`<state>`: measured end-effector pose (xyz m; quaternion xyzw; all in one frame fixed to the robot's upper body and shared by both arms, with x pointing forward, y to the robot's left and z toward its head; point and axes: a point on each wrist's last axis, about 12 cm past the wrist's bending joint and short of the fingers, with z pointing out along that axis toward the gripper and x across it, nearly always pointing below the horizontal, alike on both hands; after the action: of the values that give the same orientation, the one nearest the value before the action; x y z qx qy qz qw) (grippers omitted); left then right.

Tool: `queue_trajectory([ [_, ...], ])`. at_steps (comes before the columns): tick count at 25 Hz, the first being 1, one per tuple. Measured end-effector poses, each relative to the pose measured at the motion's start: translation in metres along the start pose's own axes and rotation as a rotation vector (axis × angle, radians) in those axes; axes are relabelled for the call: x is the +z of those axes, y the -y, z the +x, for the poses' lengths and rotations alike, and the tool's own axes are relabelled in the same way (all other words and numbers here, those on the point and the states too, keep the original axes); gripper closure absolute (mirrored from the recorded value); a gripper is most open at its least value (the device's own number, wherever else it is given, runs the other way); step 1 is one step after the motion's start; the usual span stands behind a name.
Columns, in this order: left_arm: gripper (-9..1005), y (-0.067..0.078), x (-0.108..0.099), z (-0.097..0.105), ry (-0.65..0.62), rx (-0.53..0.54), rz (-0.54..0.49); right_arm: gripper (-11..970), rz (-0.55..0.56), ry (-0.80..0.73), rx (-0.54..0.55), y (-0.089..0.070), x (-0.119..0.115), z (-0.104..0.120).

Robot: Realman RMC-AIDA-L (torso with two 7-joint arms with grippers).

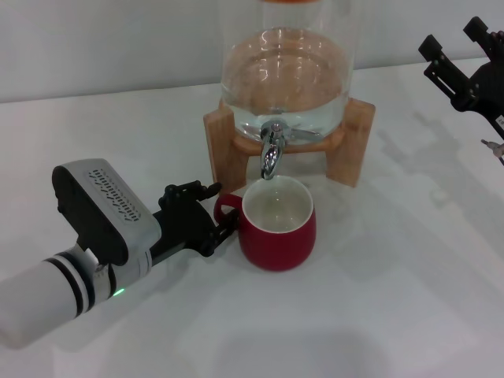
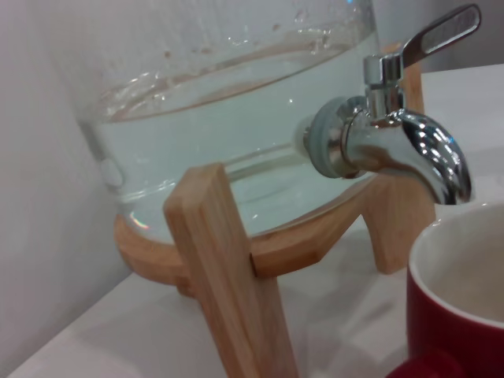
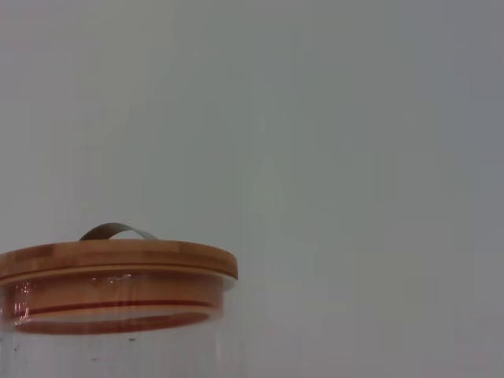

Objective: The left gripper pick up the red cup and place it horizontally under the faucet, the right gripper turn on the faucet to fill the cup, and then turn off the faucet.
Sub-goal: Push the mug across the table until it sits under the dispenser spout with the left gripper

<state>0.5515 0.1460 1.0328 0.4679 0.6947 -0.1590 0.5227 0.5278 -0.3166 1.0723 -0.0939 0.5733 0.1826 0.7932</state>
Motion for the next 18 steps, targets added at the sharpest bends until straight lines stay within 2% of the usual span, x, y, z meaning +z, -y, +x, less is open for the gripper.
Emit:
queue_trajectory([
  [18,517,0.0011,-0.0026,0.0028,-0.004,-0.008,-0.005,121,0.003,-0.006,-0.003,0.0010,0.0019,0.0004],
])
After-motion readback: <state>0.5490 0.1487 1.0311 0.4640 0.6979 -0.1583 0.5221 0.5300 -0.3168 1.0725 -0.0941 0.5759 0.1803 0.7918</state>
